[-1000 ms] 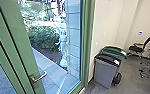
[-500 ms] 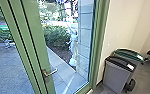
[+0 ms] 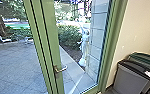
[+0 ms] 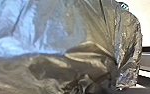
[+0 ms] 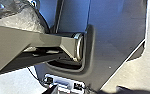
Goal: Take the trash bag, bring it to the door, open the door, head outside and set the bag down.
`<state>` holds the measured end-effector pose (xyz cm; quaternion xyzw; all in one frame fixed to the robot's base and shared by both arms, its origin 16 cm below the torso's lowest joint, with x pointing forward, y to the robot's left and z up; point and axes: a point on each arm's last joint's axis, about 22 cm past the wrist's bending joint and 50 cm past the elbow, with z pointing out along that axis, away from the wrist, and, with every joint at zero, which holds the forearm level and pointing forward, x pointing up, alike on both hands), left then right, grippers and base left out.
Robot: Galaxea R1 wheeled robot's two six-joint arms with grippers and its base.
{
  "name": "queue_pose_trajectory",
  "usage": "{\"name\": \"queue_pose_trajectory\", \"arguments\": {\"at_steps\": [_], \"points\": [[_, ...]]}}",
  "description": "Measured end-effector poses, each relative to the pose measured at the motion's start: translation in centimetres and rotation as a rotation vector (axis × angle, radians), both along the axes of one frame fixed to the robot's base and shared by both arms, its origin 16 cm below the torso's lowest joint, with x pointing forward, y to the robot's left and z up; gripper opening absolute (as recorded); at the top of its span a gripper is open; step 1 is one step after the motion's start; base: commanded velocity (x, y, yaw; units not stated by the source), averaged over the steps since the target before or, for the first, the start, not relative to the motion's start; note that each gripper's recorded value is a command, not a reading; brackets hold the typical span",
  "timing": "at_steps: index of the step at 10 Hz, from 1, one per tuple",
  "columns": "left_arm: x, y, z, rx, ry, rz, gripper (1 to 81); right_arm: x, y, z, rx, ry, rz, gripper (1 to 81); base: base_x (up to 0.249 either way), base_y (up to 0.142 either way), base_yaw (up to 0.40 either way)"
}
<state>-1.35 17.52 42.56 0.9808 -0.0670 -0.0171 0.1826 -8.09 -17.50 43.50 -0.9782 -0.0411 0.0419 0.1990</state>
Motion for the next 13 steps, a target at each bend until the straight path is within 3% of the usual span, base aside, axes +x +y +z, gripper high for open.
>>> {"name": "queue_pose_trajectory", "arguments": {"at_steps": [2, 6, 13], "points": [[0.0, 0.2, 0.3, -0.012, 0.001, 0.0, 1.0, -0.1, -0.6, 0.0, -0.007, 0.002, 0.002, 81.1, 0.0, 0.0, 0.353], [0.1, 0.0, 0.3, -0.016, -0.001, 0.0, 1.0, 0.1, 0.5, 0.0, 0.005, 0.0, 0.002, 81.1, 0.0, 0.0, 0.352], [-0.1, -0.4, 0.3, -0.02, 0.001, 0.0, 1.0, 0.4, 0.2, -0.4, -0.015, -0.005, 0.004, 81.1, 0.0, 0.0, 0.348]]}}
